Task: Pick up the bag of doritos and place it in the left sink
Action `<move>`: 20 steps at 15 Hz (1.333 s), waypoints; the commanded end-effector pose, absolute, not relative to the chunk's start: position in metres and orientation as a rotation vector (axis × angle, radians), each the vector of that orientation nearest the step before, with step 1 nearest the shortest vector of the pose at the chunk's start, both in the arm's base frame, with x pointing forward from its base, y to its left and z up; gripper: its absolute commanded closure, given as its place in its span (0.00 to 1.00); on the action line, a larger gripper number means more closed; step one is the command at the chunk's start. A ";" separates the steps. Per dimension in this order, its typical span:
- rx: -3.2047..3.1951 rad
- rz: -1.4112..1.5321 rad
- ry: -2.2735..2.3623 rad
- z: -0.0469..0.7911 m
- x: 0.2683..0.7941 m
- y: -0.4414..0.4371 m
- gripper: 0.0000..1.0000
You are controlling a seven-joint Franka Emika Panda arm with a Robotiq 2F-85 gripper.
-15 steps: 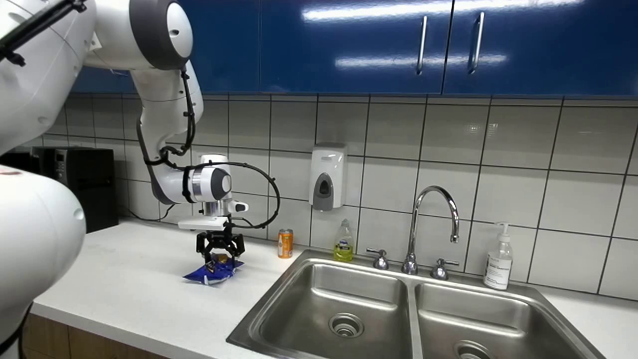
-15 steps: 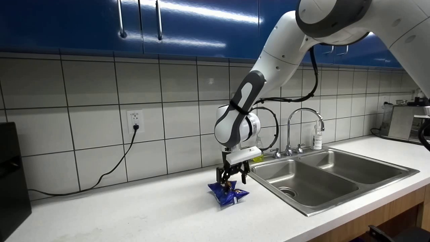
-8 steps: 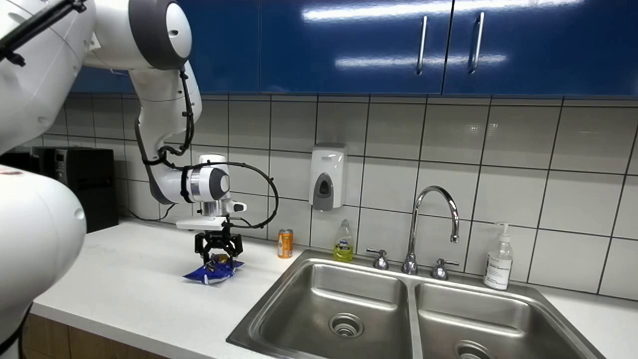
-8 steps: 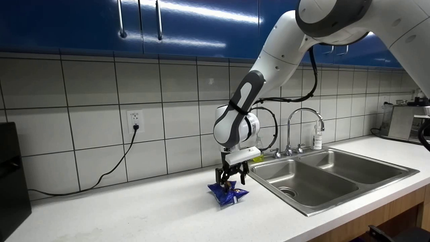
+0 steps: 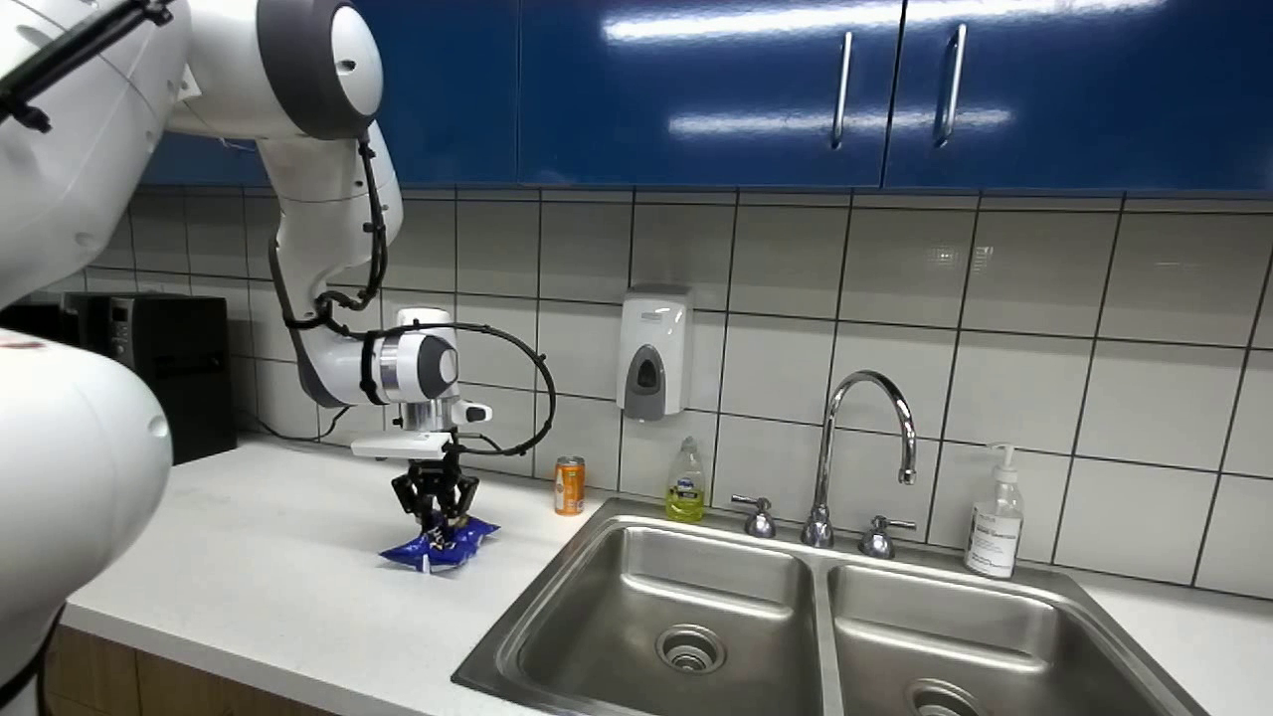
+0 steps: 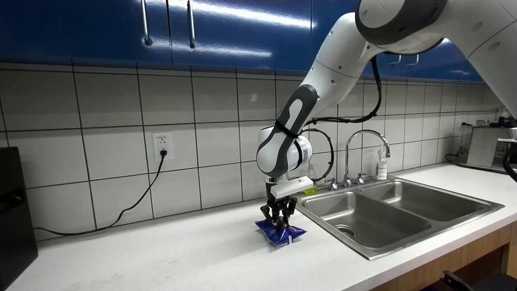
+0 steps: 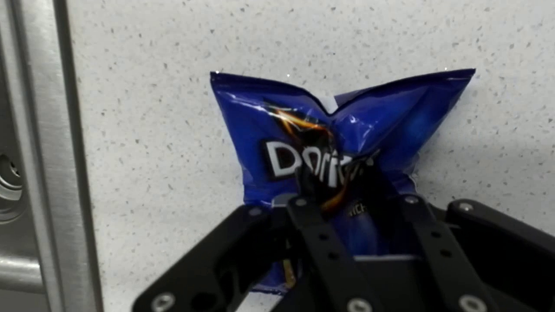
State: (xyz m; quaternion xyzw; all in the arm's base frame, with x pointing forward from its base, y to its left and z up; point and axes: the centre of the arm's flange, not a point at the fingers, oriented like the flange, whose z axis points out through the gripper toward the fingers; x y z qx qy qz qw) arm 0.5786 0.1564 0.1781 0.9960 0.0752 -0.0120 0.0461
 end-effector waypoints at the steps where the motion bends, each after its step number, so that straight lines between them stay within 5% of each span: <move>1: 3.045 -0.073 0.235 0.179 0.577 0.153 0.97; 20: 3.066 0.001 0.212 0.243 0.579 0.141 1.00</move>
